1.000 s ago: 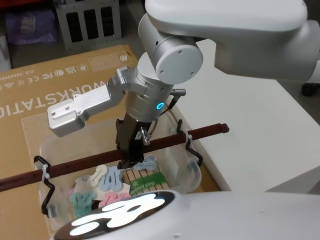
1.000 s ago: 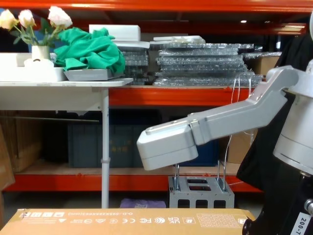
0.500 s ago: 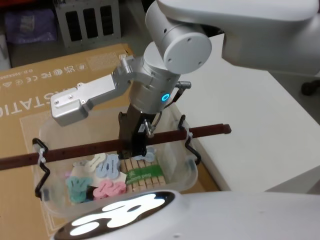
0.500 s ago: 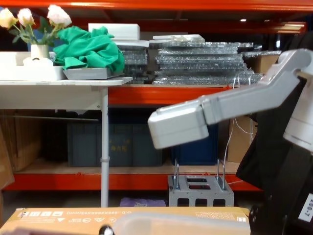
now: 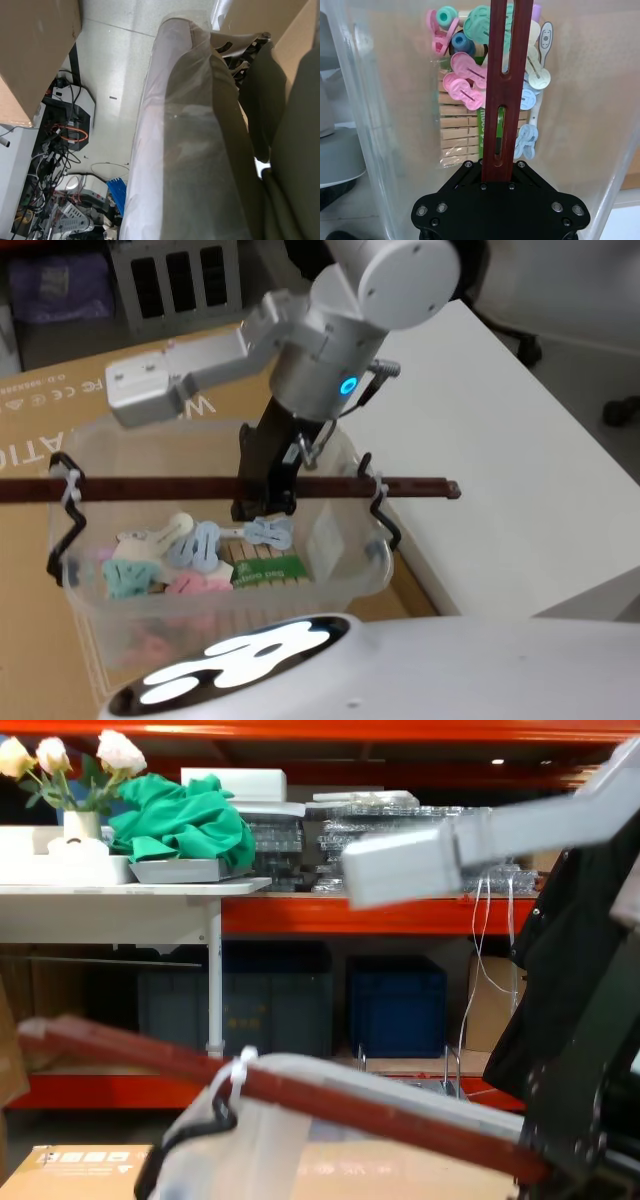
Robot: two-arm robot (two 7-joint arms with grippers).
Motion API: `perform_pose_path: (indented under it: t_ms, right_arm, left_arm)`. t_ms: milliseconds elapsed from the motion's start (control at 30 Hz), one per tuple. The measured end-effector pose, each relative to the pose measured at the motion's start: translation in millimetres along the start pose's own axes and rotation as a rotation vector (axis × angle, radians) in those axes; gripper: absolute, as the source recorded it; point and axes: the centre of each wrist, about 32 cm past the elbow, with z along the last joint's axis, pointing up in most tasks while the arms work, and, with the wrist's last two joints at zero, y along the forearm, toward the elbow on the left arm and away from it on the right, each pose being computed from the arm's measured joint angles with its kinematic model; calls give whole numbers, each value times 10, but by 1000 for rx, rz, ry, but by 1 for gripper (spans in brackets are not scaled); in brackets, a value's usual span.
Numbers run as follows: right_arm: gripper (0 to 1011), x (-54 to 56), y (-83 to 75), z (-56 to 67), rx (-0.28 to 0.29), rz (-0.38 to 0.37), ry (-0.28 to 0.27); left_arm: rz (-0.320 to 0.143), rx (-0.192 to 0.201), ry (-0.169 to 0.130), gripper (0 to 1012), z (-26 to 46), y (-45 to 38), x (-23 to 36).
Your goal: Use one hand to grasp the basket and place it at the designated location.
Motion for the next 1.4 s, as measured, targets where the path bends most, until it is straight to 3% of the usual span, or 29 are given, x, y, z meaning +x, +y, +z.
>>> perform_pose_path:
  t_ms: [400,600,800,1100,1400]
  right_arm:
    - [0,-92,-277,-73,-13,-40,43]
    - [0,-214,-605,-184,-64,-28,138]
    - [0,-312,-832,-263,-103,-12,217]
    - [0,-491,-1069,-381,-163,12,348]
    - [0,-582,-1171,-459,-187,12,408]
  left_arm:
    - [0,0,0,0,1,1,0]
    - [0,0,0,0,0,0,0]
    - [0,0,0,0,2,0,0]
    - [0,0,0,0,1,0,0]
    - [0,0,0,0,1,0,0]
